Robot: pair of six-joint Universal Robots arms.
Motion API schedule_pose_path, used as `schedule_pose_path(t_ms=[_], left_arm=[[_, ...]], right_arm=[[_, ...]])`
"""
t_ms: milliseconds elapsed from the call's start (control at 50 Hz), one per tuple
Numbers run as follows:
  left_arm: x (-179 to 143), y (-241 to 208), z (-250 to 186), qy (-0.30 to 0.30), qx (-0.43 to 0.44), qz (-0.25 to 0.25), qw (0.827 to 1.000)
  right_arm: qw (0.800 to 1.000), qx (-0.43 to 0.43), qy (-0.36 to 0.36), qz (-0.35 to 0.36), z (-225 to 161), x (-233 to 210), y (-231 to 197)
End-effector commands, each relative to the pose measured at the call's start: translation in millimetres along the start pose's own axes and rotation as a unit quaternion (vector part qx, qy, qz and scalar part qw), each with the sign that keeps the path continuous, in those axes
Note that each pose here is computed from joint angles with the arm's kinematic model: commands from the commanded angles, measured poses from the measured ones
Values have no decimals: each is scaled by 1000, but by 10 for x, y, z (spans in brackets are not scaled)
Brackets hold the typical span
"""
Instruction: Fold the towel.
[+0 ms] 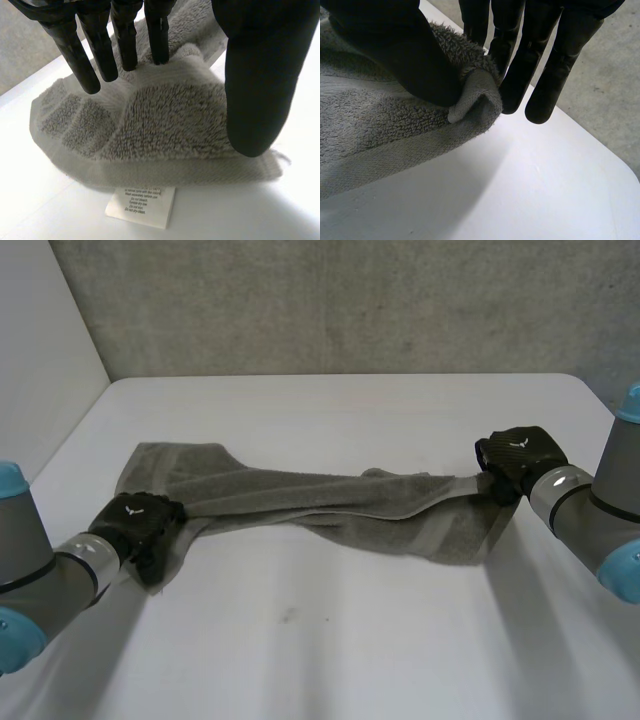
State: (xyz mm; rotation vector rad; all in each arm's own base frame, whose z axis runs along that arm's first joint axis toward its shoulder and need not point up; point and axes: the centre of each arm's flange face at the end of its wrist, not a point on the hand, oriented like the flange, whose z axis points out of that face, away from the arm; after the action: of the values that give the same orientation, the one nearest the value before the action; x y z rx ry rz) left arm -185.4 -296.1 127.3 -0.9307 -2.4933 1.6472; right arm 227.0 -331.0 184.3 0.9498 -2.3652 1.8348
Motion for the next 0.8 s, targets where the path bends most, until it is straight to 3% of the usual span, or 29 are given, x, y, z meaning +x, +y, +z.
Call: schedule_pose_path(t_ms=[20,320,440,520,640,680,800], left_arm=[[-24,46,147,-6,3,2,1000],[-121,-103,228,-30,50,13,998],[-195,-606,-83,-45,114,22,992],[-207,-986,-492,-46,146,21,988],[-272,-1275,-924,-43,153,0,987],[-260,-1346,-1104,-19,132,-14,991],[-325,-1250,-1192,18,62,-48,997]], right_arm=[[1000,-3,-1,0,6,-10,26],[1000,-7,0,0,29,-17,59],[1000,19,16,-2,-45,120,-184],[999,12,9,-35,-413,230,-570],[992,-77,-31,-99,-788,305,-639],[982,-124,-56,-135,-925,325,-581],[975,-119,-54,-181,-1146,359,-674]])
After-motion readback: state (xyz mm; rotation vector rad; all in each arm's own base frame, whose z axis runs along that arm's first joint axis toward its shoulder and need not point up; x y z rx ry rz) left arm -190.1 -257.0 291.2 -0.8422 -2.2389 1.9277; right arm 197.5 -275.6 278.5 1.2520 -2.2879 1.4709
